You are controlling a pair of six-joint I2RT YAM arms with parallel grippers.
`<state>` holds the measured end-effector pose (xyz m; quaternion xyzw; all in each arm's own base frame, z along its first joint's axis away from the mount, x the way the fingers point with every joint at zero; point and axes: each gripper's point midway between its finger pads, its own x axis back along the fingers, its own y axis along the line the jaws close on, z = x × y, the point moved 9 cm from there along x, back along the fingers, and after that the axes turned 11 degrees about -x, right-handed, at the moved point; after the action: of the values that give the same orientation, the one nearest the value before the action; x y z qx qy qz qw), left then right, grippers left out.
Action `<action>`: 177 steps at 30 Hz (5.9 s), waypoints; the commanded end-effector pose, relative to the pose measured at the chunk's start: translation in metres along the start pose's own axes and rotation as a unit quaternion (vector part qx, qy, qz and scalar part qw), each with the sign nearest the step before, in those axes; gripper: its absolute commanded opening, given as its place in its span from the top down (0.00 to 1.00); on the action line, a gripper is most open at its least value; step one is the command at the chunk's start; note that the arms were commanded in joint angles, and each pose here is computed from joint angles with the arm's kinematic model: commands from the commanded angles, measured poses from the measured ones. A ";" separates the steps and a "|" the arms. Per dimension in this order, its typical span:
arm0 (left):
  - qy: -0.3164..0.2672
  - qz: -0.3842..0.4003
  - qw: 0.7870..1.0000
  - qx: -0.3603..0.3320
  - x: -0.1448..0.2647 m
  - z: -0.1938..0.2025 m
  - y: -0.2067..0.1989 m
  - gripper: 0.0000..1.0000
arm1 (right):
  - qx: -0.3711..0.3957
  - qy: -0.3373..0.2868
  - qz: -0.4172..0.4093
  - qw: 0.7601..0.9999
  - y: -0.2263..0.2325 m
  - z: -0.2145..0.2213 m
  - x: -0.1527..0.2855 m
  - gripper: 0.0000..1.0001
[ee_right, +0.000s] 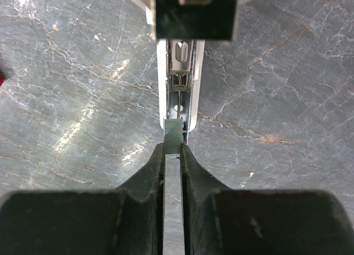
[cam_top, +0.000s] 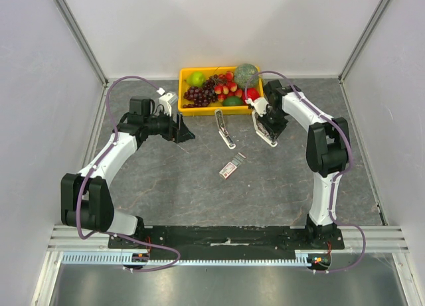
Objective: Load the staples into the stapler
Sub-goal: Install the staple into the stapler.
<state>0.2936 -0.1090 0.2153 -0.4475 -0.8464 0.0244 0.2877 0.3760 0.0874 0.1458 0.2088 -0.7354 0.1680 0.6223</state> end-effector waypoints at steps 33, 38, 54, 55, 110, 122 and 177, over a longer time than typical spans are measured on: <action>-0.012 0.005 1.000 -0.021 -0.001 -0.003 0.003 0.24 | -0.049 -0.051 -0.033 0.997 -0.016 -0.003 0.020 0.91; -0.013 0.005 1.000 -0.022 -0.001 -0.003 0.003 0.24 | -0.054 -0.056 -0.064 0.995 -0.013 -0.003 0.019 0.91; -0.012 0.006 1.000 -0.021 -0.001 -0.003 0.003 0.24 | -0.063 -0.050 -0.041 0.996 -0.022 0.001 0.018 0.92; -0.011 0.006 1.000 -0.020 -0.001 -0.002 0.003 0.24 | -0.064 -0.049 -0.040 0.996 -0.023 0.002 0.018 0.92; -0.013 0.008 1.000 -0.022 -0.001 -0.004 0.003 0.24 | 0.008 0.004 0.041 0.999 -0.009 -0.005 0.001 0.91; -0.012 0.008 1.000 -0.021 -0.001 -0.003 0.003 0.24 | 0.015 -0.001 0.039 0.999 -0.007 -0.010 0.001 0.91; -0.012 0.008 1.000 -0.021 -0.001 -0.003 0.003 0.24 | 0.023 0.000 0.056 0.998 -0.005 -0.014 0.002 0.78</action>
<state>0.2940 -0.1090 0.2141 -0.4475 -0.8457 0.0251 0.2895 0.3845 0.0893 0.1388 0.1852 -0.7294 0.2090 0.6245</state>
